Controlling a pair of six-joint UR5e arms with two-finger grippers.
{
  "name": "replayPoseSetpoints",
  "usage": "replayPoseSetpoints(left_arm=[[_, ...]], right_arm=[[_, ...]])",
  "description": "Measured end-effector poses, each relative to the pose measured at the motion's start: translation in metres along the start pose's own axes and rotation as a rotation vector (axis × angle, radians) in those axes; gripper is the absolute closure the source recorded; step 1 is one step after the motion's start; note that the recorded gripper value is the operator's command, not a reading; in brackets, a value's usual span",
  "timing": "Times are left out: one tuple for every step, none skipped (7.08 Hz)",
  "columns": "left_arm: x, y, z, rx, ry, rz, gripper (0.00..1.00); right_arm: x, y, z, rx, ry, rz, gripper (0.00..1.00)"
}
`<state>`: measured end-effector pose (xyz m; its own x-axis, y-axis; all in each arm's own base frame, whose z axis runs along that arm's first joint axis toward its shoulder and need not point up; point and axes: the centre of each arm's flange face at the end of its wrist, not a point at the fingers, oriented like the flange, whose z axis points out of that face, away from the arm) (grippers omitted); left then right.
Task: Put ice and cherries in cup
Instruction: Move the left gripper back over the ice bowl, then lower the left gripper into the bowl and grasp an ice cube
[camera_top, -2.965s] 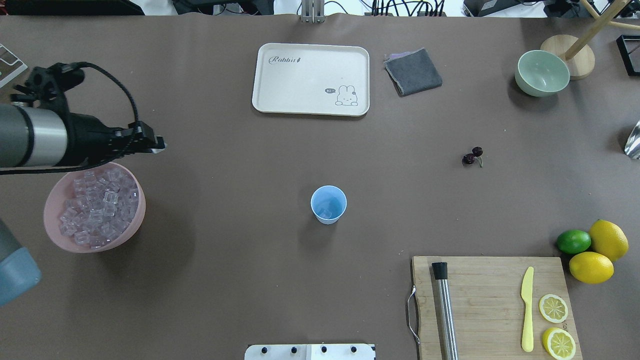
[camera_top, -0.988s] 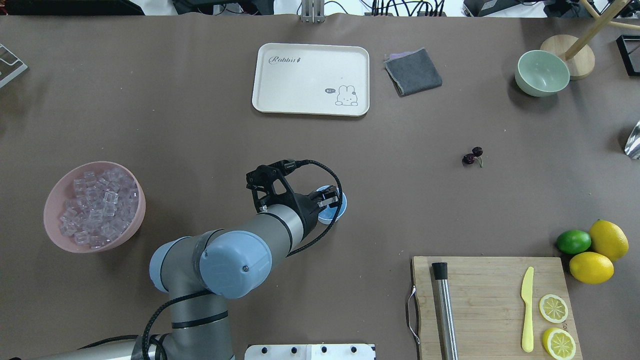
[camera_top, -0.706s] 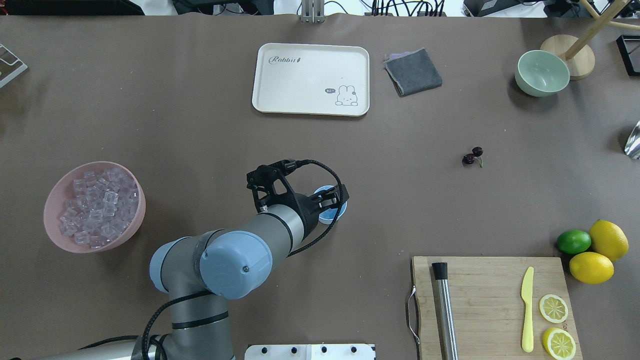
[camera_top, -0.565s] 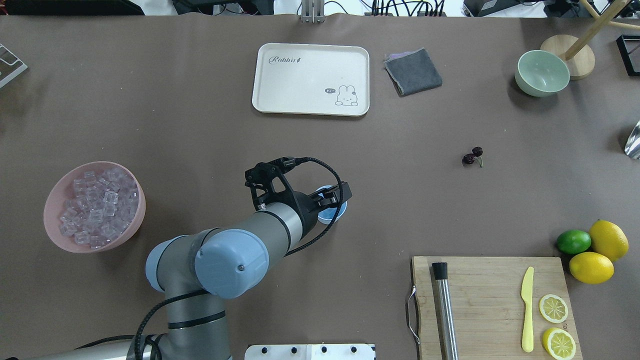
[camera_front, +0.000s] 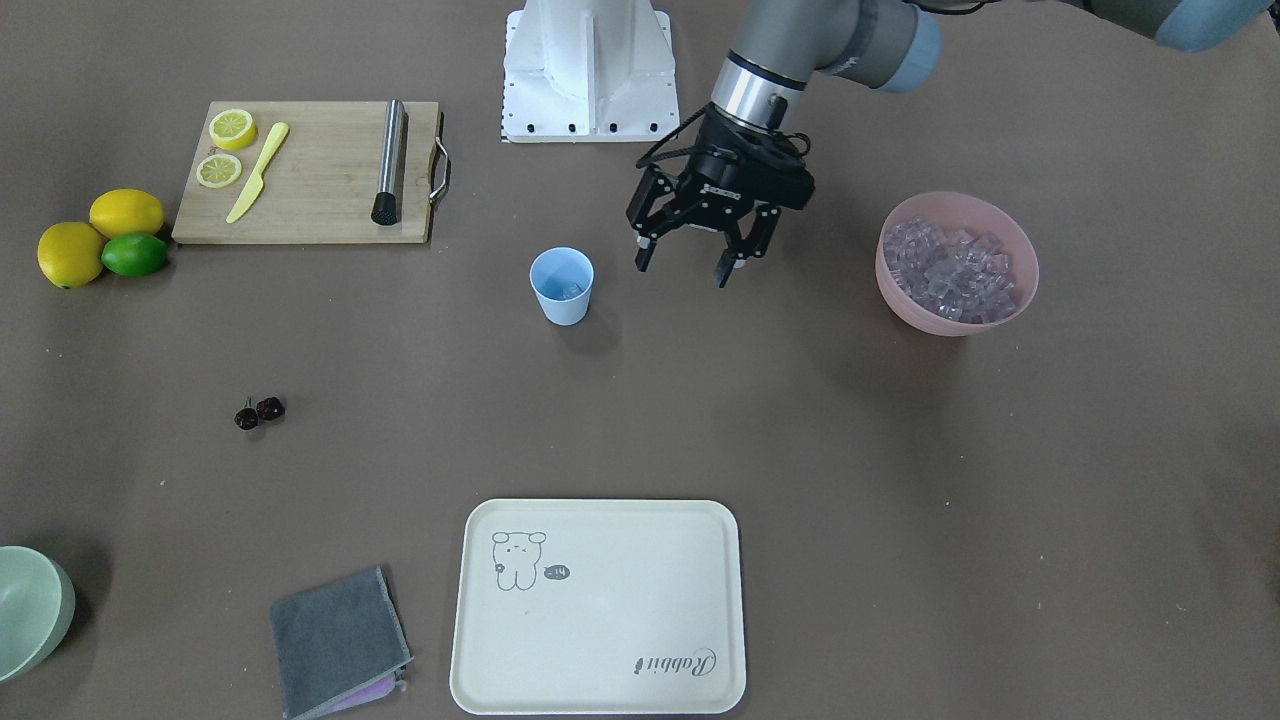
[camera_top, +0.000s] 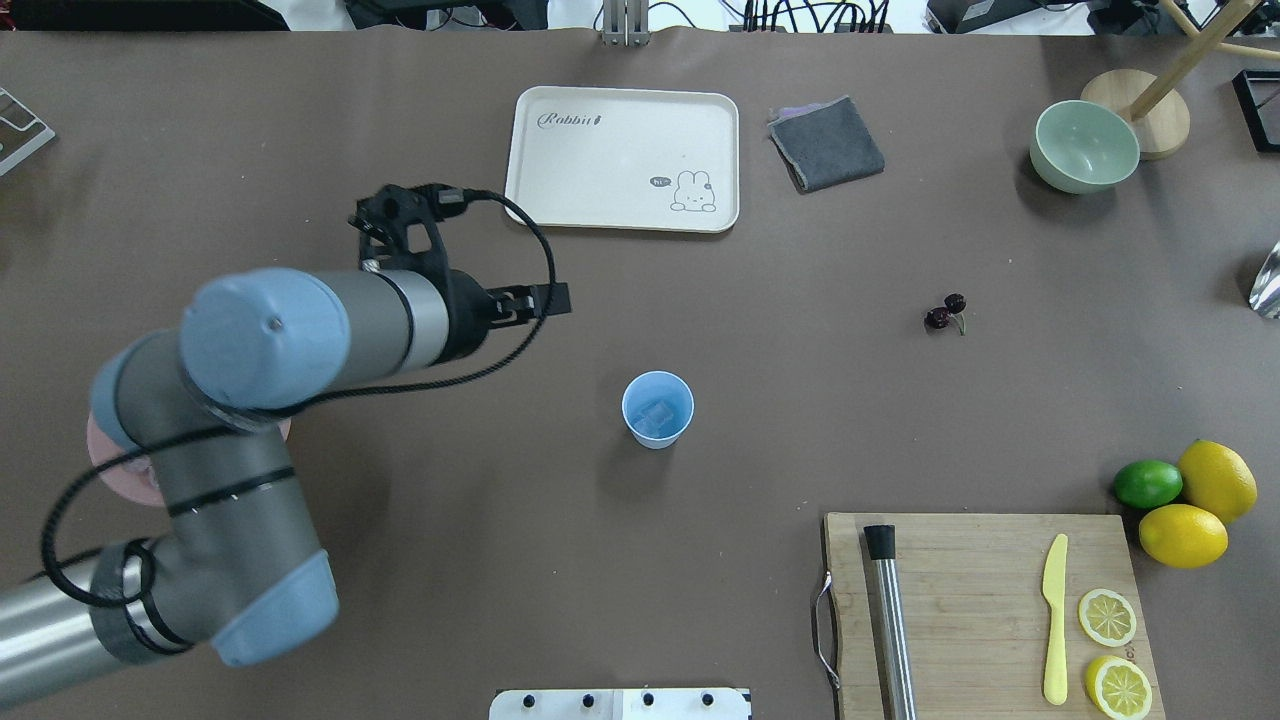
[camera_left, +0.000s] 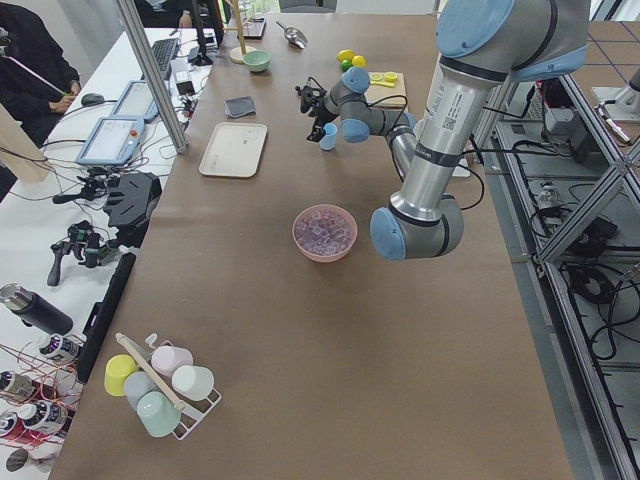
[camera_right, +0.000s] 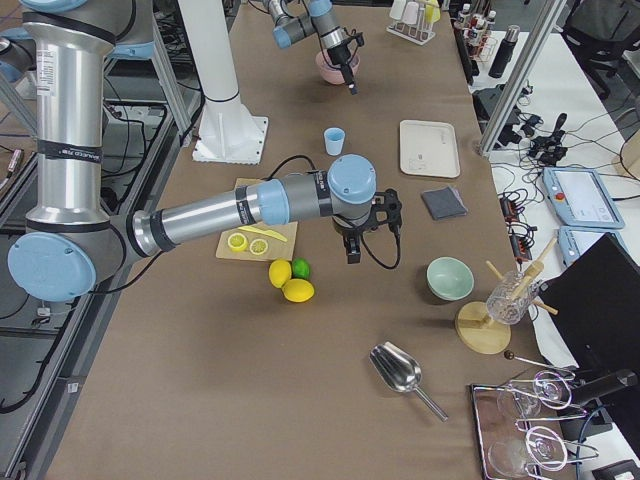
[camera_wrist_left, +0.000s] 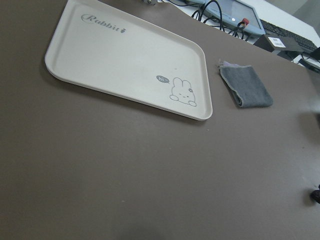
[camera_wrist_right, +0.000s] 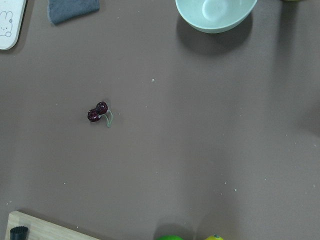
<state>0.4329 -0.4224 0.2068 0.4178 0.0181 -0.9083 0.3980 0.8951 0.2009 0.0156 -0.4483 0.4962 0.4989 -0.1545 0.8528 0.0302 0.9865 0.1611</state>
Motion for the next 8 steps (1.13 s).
replayPoseSetpoints(left_arm=[[-0.050, -0.022, -0.013, -0.052, -0.050, 0.036, 0.03], [-0.103, -0.035, -0.029, -0.095, -0.097, 0.066, 0.03], [-0.150, -0.043, -0.048, -0.127, -0.134, 0.066, 0.03], [-0.187, -0.041, -0.068, -0.148, -0.165, 0.056, 0.03], [-0.218, -0.032, -0.082, -0.165, -0.192, 0.066, 0.03], [-0.248, -0.022, -0.085, -0.182, -0.214, 0.089, 0.03], [-0.274, -0.016, -0.077, -0.193, -0.230, 0.103, 0.03], [-0.293, -0.011, -0.065, -0.201, -0.237, 0.109, 0.03]], right_arm=[[-0.001, 0.000, 0.002, -0.005, -0.001, -0.001, 0.00], [-0.002, -0.001, 0.005, -0.011, -0.002, 0.004, 0.00], [-0.004, -0.002, 0.008, -0.017, -0.003, 0.015, 0.00], [-0.006, -0.003, 0.011, -0.023, -0.002, 0.020, 0.00], [-0.007, -0.004, 0.013, -0.027, 0.000, 0.018, 0.00], [-0.009, -0.005, 0.014, -0.028, 0.002, 0.015, 0.00], [-0.010, -0.006, 0.014, -0.029, 0.003, 0.013, 0.00], [-0.010, -0.006, 0.014, -0.029, 0.003, 0.013, 0.00]])
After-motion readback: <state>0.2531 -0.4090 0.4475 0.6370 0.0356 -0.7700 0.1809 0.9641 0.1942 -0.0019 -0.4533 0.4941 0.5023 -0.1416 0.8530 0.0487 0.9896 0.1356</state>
